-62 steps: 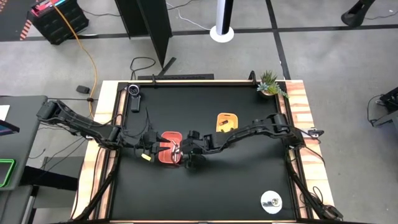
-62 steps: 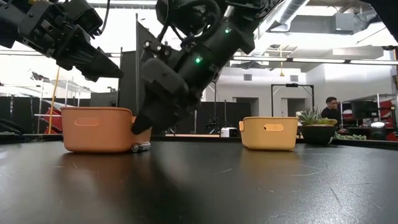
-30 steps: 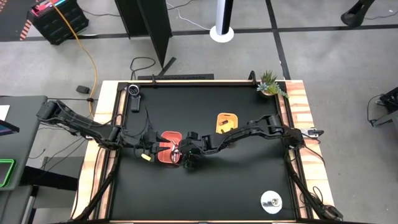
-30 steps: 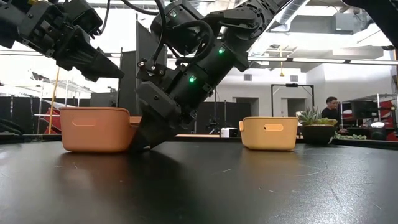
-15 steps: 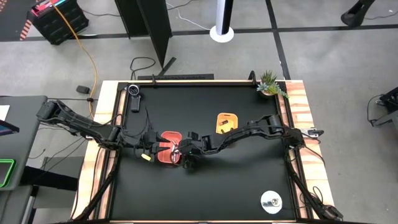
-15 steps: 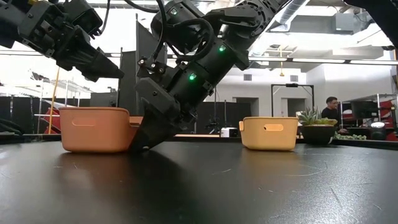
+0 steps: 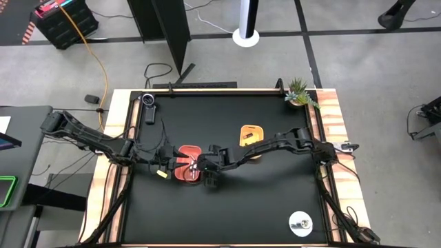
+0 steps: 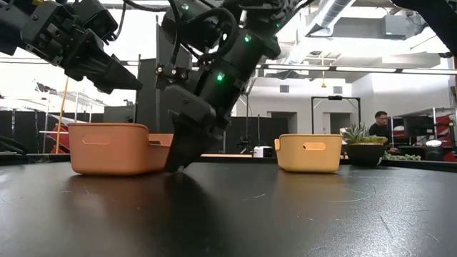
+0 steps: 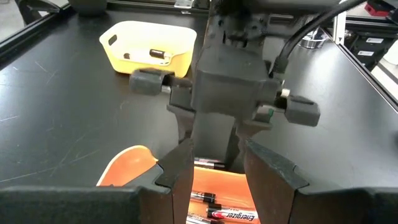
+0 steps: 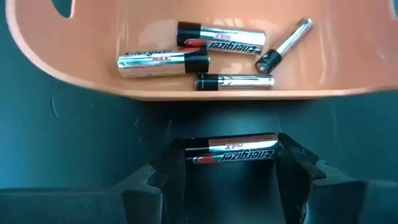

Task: Sort batteries
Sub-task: Put the big silver battery into the orange bin, then return to Home Position

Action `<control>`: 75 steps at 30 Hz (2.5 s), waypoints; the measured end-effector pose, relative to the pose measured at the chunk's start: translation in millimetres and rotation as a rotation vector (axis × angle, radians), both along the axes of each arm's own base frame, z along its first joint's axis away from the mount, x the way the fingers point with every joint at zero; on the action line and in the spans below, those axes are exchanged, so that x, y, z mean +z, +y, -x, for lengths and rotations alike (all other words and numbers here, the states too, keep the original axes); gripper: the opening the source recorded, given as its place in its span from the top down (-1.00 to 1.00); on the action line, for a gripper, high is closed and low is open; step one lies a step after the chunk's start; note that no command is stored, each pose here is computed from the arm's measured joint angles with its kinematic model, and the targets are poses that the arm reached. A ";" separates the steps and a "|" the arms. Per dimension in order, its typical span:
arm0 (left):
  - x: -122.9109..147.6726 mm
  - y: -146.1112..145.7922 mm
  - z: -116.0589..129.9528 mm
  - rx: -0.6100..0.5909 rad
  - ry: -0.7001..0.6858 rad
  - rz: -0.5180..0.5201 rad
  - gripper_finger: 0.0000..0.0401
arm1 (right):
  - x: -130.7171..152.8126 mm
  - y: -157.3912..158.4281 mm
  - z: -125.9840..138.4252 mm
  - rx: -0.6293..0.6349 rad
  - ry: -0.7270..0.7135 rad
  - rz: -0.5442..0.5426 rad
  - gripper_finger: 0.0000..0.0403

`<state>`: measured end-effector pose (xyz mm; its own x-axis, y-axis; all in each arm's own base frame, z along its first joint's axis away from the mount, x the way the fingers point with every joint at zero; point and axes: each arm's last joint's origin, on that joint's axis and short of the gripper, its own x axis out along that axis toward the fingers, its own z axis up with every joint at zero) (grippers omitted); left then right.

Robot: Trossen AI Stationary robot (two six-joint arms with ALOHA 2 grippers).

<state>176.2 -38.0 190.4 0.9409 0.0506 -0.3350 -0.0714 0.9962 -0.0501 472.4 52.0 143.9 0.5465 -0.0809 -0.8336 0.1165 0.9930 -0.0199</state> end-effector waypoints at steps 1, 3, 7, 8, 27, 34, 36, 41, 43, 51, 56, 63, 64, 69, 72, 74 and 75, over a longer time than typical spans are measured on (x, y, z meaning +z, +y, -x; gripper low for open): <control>0.0 0.0 0.0 0.000 0.000 0.000 0.34 | 4.2 1.1 -0.9 0.002 0.009 0.002 0.07; 0.0 0.0 0.0 0.000 0.000 0.000 0.34 | 13.8 2.7 -2.9 0.013 0.019 0.015 0.07; 0.0 0.0 0.0 0.000 0.000 0.000 0.34 | 33.3 8.8 -7.0 0.053 0.019 0.038 0.04; 0.0 0.0 0.0 0.000 0.000 0.000 0.34 | 39.2 10.5 -8.6 0.063 0.011 0.043 0.04; 0.1 0.0 0.0 0.000 -0.001 0.000 0.34 | 79.7 3.1 -27.8 0.105 -0.184 0.079 -0.50; 1.0 -0.1 -0.3 -0.003 -0.010 -0.005 0.34 | 83.5 1.4 -26.5 0.136 -0.182 0.124 -0.63; 4.9 -0.2 -0.6 -0.006 -0.046 -0.007 0.34 | 91.4 1.6 -23.2 0.127 -0.187 0.160 -0.62; 11.8 0.3 0.6 -0.009 -0.100 -0.025 0.39 | 129.5 8.5 -12.1 0.130 -0.333 0.232 -0.50; 12.7 0.4 0.7 -0.010 -0.107 -0.028 0.44 | 134.3 11.9 -3.6 0.138 -0.389 0.257 -0.37; 14.1 -1.4 1.4 -0.012 -0.119 -0.084 0.85 | 130.0 2.2 70.4 0.072 -0.573 0.240 0.73; 15.3 -1.6 2.1 -0.021 -0.193 -0.108 0.99 | 123.5 -1.1 129.1 0.062 -0.702 0.212 0.92; -16.5 6.2 22.9 0.018 -0.341 -0.084 1.00 | 101.5 -8.7 209.9 0.083 -0.818 0.214 0.98; -22.3 7.2 26.4 0.022 -0.342 -0.072 1.00 | 98.6 -10.3 220.5 0.077 -0.845 0.205 0.98; -28.4 9.5 31.3 0.058 -0.339 -0.063 1.00 | 71.5 -21.0 264.5 0.026 -0.912 0.166 0.98; -27.6 9.9 32.3 0.055 -0.340 -0.095 1.00 | 56.7 -26.4 285.8 -0.033 -0.929 0.171 0.98; -24.7 10.4 34.3 0.056 -0.359 -0.092 1.00 | 45.6 -29.3 298.7 -0.051 -0.934 0.164 0.98; -25.3 10.7 35.3 0.055 -0.349 -0.096 1.00 | 42.8 -30.2 303.6 -0.056 -0.949 0.159 0.98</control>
